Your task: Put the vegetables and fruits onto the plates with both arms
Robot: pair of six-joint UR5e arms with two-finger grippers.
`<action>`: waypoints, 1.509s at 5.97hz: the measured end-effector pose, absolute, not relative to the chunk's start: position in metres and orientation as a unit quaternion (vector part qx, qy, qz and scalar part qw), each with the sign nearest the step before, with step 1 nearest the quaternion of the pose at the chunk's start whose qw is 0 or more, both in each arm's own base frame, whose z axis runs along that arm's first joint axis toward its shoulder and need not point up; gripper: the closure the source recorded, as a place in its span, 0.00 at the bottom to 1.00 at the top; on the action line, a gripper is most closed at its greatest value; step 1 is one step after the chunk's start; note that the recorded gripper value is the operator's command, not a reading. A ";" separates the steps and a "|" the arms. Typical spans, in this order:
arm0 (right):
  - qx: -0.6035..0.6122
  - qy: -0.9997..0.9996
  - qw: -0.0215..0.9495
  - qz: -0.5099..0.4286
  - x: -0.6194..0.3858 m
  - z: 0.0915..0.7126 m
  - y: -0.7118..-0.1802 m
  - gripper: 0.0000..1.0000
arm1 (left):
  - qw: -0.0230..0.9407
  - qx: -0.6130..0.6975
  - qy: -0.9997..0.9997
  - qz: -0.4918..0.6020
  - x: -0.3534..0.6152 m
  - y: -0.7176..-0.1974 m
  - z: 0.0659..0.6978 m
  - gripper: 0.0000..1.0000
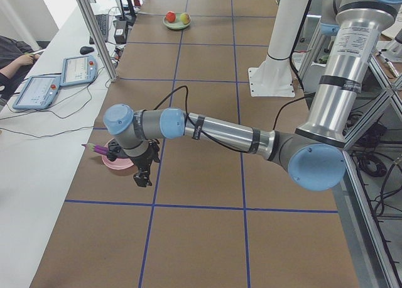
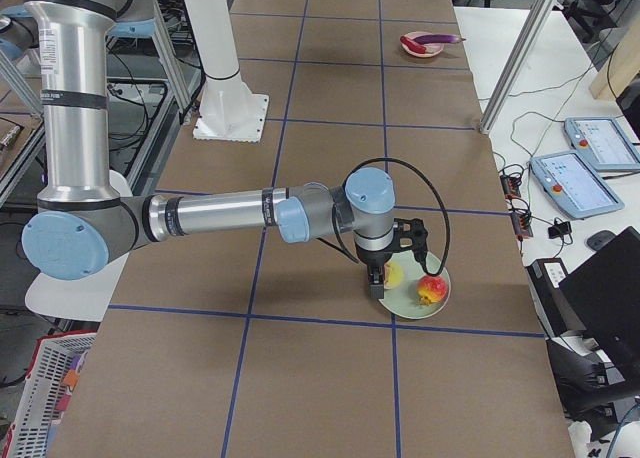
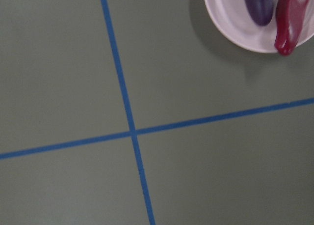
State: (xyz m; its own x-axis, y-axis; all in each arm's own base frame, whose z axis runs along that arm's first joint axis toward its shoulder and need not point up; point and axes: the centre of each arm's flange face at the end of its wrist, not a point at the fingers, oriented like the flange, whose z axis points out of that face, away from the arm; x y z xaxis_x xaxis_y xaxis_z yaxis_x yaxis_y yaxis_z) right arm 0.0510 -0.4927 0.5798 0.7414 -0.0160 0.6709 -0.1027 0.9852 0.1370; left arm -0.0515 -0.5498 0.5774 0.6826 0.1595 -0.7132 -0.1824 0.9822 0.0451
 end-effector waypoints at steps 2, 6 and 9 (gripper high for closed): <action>0.082 -0.359 0.929 0.023 0.051 0.580 -0.492 0.00 | 0.918 -0.001 0.386 0.090 -0.061 -0.472 0.584 0.00; 0.081 -0.359 0.929 0.023 0.050 0.581 -0.491 0.00 | 0.920 0.039 0.384 0.072 -0.060 -0.420 0.619 0.00; 0.078 -0.356 0.931 0.016 0.044 0.585 -0.488 0.00 | 0.921 0.031 0.384 0.059 -0.061 -0.413 0.626 0.00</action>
